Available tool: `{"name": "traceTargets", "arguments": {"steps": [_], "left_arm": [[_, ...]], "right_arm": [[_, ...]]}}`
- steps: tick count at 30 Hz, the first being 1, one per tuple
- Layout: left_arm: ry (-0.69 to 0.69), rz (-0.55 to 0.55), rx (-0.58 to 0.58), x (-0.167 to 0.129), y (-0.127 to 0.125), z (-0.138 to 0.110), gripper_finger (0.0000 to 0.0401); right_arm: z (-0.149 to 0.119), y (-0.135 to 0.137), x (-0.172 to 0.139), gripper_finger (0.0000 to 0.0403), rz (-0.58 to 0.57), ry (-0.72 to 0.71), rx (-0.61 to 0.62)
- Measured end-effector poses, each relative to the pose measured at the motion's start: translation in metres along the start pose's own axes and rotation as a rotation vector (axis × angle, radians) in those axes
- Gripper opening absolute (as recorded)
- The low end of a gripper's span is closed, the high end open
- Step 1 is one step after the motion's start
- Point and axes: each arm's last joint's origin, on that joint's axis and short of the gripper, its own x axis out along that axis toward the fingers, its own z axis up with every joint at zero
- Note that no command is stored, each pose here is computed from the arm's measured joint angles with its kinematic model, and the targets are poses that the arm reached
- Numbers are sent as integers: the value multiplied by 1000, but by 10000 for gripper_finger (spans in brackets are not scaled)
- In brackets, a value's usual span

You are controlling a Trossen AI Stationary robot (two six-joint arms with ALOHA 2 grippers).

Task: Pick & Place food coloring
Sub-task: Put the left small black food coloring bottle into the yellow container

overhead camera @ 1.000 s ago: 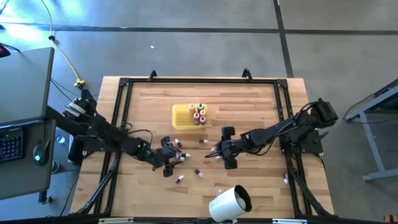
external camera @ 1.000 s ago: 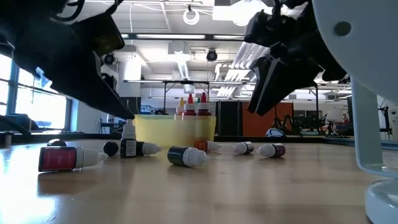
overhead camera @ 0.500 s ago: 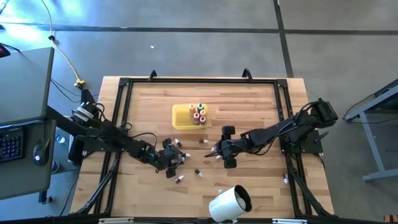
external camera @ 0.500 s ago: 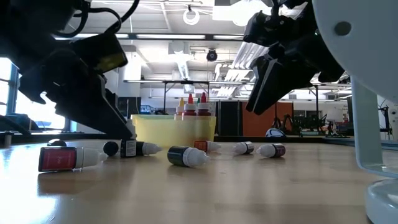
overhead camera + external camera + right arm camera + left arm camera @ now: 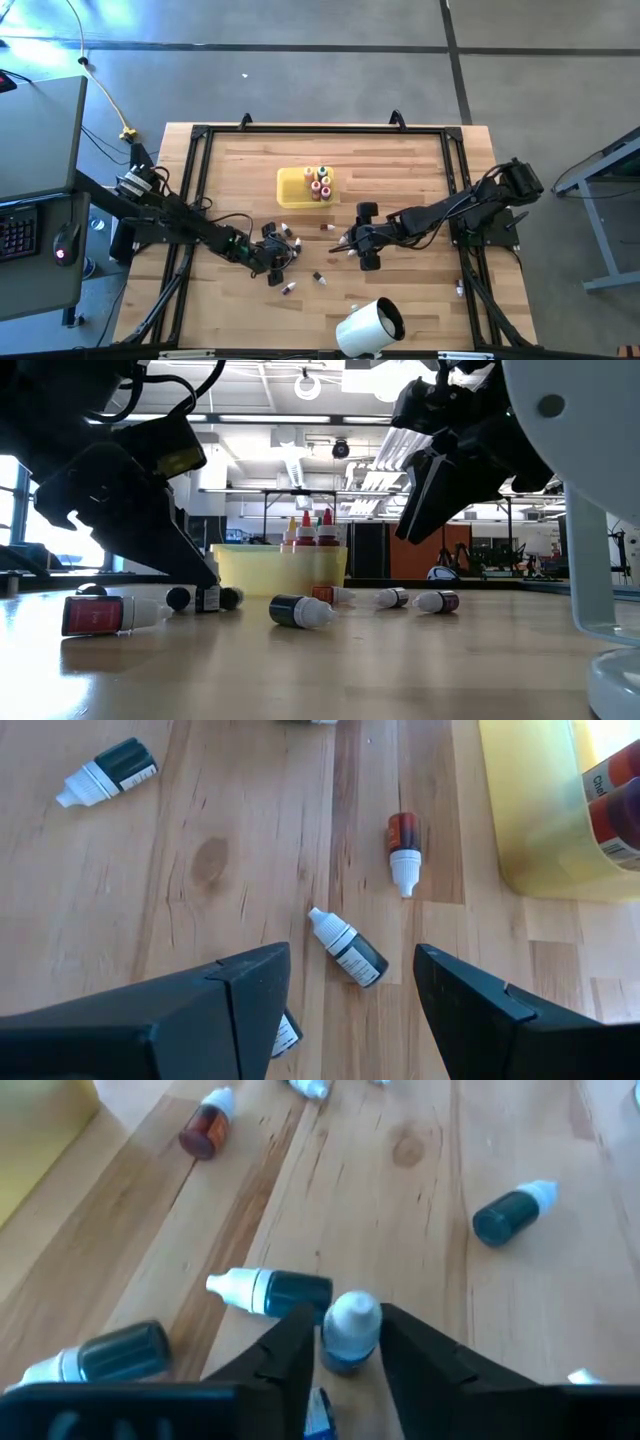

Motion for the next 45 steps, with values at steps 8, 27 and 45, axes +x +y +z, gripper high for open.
{"name": "traceTargets", "arguments": {"steps": [8,27,45], "left_arm": [[-121,106,93,-4,-5,22,64],[-66,493,184,-8,88,90,65],[12,365,7,0,141,96,172]], "right_arm": [[0,0,0,209,0,-1,1],[5,-1,0,209,5,-45,3],[-4,-10,26,209,93,31,-115]]}}
